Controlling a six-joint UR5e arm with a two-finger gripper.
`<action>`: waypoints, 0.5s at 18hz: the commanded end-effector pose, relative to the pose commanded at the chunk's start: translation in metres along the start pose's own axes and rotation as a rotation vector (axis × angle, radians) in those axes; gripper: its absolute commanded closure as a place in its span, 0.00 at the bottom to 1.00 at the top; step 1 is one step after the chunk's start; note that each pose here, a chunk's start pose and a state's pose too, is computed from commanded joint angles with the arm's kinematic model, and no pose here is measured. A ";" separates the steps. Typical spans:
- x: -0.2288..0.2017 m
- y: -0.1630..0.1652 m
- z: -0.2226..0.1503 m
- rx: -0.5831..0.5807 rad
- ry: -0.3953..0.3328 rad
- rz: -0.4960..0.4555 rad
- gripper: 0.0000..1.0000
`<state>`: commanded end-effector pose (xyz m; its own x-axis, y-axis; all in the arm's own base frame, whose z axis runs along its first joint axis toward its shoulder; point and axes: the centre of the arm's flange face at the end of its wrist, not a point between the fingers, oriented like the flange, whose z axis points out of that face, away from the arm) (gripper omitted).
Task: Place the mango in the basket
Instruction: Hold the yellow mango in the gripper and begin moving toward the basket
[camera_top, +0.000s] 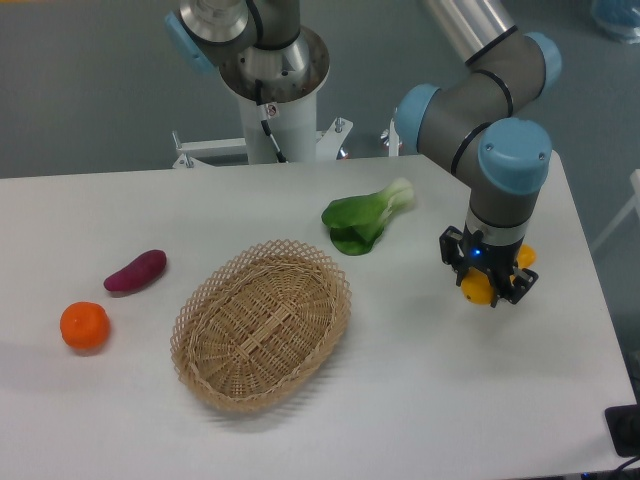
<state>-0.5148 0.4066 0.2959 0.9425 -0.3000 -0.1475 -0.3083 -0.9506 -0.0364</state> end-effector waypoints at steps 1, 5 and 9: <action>0.000 0.001 0.000 0.000 0.000 -0.002 0.43; -0.001 0.000 -0.002 -0.001 -0.003 0.002 0.43; 0.000 0.000 -0.002 -0.010 0.005 0.006 0.43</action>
<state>-0.5146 0.4065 0.2977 0.9412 -0.3061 -0.1430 -0.3127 -0.9495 -0.0258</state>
